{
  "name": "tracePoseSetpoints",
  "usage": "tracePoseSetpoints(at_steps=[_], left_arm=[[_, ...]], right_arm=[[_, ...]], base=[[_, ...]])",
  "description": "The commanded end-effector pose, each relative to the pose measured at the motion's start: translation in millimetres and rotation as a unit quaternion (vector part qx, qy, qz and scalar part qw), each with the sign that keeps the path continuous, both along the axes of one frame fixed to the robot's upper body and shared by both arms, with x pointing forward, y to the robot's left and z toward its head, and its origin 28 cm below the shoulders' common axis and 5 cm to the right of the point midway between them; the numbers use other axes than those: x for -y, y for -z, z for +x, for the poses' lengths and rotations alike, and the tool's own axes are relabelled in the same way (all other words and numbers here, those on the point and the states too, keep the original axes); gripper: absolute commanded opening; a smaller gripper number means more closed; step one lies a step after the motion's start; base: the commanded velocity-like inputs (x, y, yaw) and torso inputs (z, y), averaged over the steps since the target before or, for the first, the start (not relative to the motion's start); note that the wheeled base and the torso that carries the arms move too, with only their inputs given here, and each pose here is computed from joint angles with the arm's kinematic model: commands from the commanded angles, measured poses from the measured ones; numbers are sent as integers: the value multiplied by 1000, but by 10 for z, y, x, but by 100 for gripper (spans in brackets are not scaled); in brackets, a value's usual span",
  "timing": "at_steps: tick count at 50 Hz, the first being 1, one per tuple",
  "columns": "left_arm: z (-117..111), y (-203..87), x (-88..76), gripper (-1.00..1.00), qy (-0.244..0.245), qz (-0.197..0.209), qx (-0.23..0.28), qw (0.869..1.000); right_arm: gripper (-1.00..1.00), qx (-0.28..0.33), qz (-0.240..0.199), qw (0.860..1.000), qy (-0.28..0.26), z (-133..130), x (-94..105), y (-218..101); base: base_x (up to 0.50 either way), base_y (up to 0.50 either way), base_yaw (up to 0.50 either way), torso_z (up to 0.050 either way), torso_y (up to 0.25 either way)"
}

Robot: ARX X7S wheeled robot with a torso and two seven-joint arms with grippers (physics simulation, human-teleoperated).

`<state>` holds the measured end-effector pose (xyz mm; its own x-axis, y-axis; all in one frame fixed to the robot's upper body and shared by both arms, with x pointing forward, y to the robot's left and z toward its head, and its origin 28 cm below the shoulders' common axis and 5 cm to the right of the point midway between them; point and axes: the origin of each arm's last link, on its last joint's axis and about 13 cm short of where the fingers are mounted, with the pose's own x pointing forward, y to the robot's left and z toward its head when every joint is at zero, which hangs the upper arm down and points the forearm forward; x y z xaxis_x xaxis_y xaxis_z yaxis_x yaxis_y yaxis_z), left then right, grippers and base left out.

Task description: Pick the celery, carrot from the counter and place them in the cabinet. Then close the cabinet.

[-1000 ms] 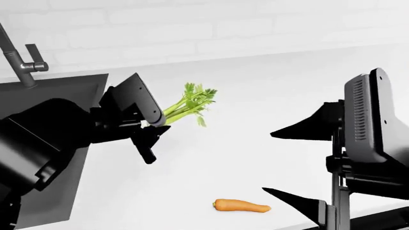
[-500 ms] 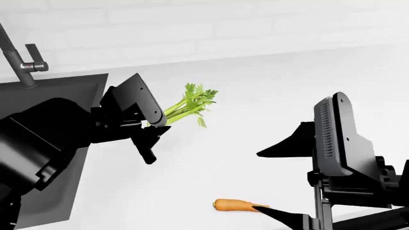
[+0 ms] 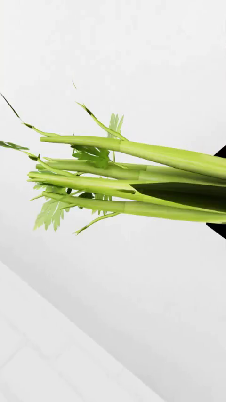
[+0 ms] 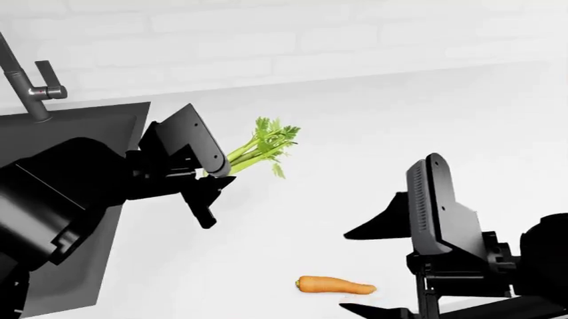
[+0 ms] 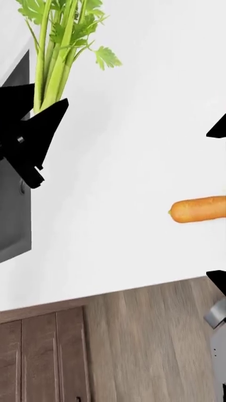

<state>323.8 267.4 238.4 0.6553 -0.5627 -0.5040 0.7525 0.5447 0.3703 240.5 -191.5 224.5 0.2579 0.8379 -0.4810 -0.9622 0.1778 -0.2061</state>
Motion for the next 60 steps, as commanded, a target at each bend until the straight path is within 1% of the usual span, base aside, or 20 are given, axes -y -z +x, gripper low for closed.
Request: tracePoseSetpoints(at_steps=[1,19,38,60], left_arm=[[0,-17,-5,-100,-3,-3,5,1000],[-2,-43,0,-100,-3,0,6,1000],[11,-21,7,-100,-2,2,3,1000],[3,-27,-8,-100,-3,3,5,1000]], right_arm=[[100,-18,-6,1000,6,31,-22,81],[100,-41,-43,998,23,51,21,187],[100,-62,-49,996,29,84,-14,323],[100,-87,-59,993,48,159,13,452]], base=[[0,0,0,0,0],[0,0,0,0,0],[0,0,0,0,1],[0,0,0,0,0]])
